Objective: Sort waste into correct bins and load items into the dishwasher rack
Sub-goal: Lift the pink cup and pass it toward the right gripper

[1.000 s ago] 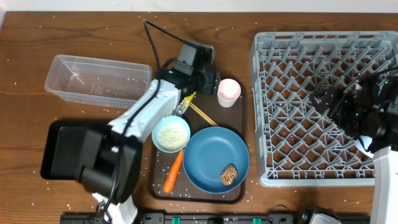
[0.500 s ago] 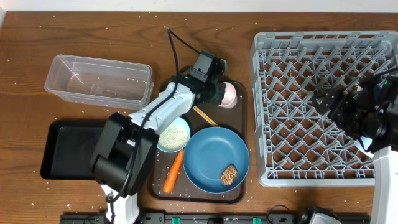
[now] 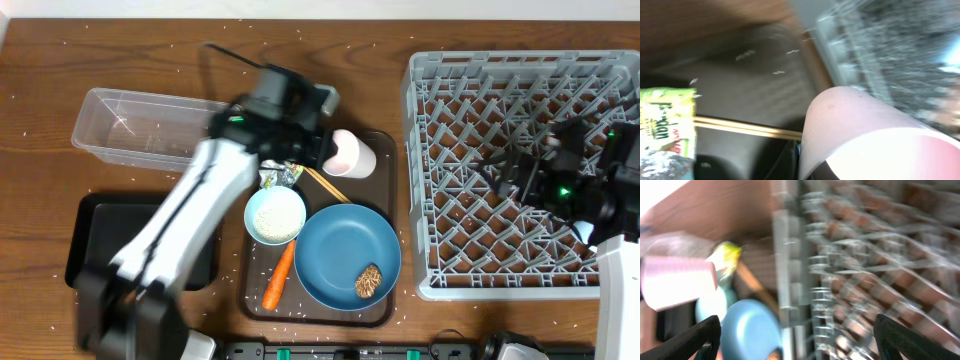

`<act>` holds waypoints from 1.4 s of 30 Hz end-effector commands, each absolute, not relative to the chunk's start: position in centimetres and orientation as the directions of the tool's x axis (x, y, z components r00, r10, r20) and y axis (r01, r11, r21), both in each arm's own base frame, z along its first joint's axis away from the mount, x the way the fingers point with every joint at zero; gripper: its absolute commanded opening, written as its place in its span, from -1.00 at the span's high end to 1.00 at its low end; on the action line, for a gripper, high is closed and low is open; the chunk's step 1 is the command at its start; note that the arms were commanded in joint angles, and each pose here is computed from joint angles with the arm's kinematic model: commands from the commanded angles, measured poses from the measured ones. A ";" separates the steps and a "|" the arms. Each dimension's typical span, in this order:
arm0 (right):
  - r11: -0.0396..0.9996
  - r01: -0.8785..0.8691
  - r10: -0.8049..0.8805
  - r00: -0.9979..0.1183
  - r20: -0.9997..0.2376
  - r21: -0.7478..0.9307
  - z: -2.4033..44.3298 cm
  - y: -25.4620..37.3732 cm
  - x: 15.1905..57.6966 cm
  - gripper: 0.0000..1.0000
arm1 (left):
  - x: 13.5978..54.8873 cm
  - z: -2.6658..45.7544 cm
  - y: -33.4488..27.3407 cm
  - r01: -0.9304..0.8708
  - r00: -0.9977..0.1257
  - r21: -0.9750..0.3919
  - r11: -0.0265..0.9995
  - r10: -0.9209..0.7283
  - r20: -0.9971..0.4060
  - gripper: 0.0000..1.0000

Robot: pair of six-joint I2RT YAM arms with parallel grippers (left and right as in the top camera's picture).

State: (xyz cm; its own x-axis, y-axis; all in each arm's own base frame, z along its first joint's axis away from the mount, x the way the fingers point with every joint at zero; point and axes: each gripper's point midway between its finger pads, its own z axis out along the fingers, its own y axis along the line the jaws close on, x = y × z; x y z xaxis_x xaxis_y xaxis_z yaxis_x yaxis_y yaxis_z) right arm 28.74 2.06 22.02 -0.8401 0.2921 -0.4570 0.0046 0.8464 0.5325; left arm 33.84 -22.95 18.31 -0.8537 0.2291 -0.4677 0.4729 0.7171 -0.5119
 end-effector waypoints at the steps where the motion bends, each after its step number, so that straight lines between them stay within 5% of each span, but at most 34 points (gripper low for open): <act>1: 0.708 -0.325 0.137 -0.808 -0.573 0.627 25.6 7.3 28.3 -0.78 | 30.4 25.2 -24.0 0.649 -0.756 -0.634 0.420 0.260 -0.601 0.88; 11: 0.313 -0.747 -0.011 -0.621 -0.784 0.587 32.5 15.8 26.1 -0.79 | 25.6 33.4 -23.4 0.726 -0.685 -0.683 0.081 0.184 -0.705 0.88; 24: -0.001 -0.937 -0.165 -0.344 -0.924 0.349 34.2 23.5 20.7 -0.79 | 23.7 35.4 -23.4 0.712 -0.684 -0.700 -0.047 0.174 -0.708 0.88; 34: -0.036 -0.954 -0.154 -0.288 -0.945 0.297 35.0 24.3 20.4 -0.71 | 23.6 35.5 -23.4 0.708 -0.687 -0.704 -0.056 0.174 -0.705 0.88; 42: -0.032 -0.958 -0.138 -0.277 -0.951 0.284 35.7 24.4 20.8 -0.40 | 23.6 35.5 -23.4 0.708 -0.687 -0.704 -0.056 0.174 -0.705 0.88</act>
